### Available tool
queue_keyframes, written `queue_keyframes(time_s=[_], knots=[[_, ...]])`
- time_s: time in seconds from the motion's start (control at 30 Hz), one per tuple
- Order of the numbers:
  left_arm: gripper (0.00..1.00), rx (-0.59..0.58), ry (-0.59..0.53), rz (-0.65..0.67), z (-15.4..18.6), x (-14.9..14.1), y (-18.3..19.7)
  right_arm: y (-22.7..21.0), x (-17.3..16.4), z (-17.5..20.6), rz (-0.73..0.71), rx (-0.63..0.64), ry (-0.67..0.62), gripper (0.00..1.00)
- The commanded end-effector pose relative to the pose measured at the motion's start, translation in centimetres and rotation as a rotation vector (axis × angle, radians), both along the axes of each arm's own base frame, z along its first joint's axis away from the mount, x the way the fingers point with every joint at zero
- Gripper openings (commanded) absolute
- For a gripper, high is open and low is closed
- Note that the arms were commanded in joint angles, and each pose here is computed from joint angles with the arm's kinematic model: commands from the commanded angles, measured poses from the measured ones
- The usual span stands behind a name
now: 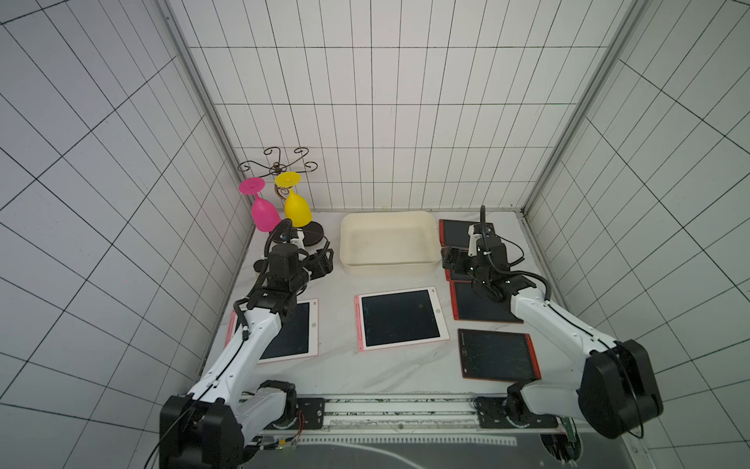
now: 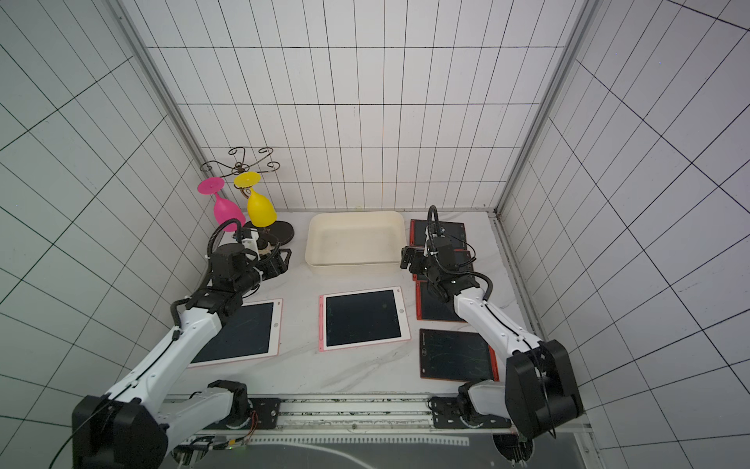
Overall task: Take out the writing tablet from the storage box
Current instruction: Reset both arms
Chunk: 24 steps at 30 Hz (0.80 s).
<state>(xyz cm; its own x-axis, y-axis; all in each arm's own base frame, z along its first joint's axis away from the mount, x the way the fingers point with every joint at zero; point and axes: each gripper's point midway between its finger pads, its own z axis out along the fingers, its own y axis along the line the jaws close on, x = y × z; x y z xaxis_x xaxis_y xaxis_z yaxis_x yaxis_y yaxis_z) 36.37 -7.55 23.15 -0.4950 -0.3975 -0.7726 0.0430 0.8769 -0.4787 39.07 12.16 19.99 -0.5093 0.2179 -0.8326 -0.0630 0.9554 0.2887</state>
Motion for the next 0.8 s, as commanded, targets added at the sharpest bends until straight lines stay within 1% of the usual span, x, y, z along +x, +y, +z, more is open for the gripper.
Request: queue_keyframes(time_s=[0.0, 0.03, 0.07, 0.13, 0.2, 0.27, 0.33, 0.4, 0.43, 0.57, 0.63, 0.7, 0.77], knots=[[0.79, 0.042, -0.124, 0.025, 2.5, 1.1, 0.8, -2.5, 0.0, 1.2, -0.086, -0.081, -0.077, 0.98], [0.83, 0.08, -0.151, -0.007, 2.7, 1.1, 0.5, -3.0, 0.0, 1.3, -0.101, -0.11, -0.081, 0.98], [0.84, 0.102, -0.177, -0.012, 2.9, 1.2, 0.6, -3.4, 0.0, 1.4, -0.111, -0.133, -0.085, 0.98], [0.87, 0.117, -0.21, 0.051, 3.2, 1.4, 1.7, -4.3, 0.1, 1.6, -0.121, -0.169, -0.095, 0.98], [0.89, 0.159, -0.242, 0.07, 3.5, 1.4, 2.2, -5.0, 0.2, 2.1, -0.126, -0.201, -0.126, 0.98], [0.91, 0.198, -0.27, 0.096, 3.9, 1.5, 2.8, -6.2, 0.1, 2.7, -0.169, -0.23, -0.162, 0.98], [0.94, 0.246, -0.296, 0.119, 4.2, 1.6, 3.4, -6.8, 0.1, 3.4, -0.192, -0.216, -0.206, 0.98], [0.95, 0.279, -0.309, 0.159, 4.2, 1.8, 4.2, -8.1, 0.1, 3.8, -0.22, -0.261, -0.245, 0.98], [0.97, 0.304, -0.317, 0.16, 4.1, 1.9, 4.3, -8.7, 0.1, 3.9, -0.236, -0.272, -0.261, 0.98], [0.97, 0.401, -0.349, 0.184, 3.2, 2.1, 5.2, -10.5, -0.1, 3.9, -0.282, -0.336, -0.32, 0.98], [0.97, 0.426, -0.387, 0.218, 3.0, 2.1, 5.7, -11.3, -0.4, 3.8, -0.308, -0.34, -0.363, 0.98], [0.97, 0.443, -0.411, 0.244, 2.5, 2.1, 6.2, -12.0, -0.9, 3.6, -0.329, -0.319, -0.411, 0.98], [0.97, 0.449, -0.417, 0.264, 1.8, 2.2, 6.5, -12.3, -1.4, 3.5, -0.331, -0.294, -0.469, 0.98]])
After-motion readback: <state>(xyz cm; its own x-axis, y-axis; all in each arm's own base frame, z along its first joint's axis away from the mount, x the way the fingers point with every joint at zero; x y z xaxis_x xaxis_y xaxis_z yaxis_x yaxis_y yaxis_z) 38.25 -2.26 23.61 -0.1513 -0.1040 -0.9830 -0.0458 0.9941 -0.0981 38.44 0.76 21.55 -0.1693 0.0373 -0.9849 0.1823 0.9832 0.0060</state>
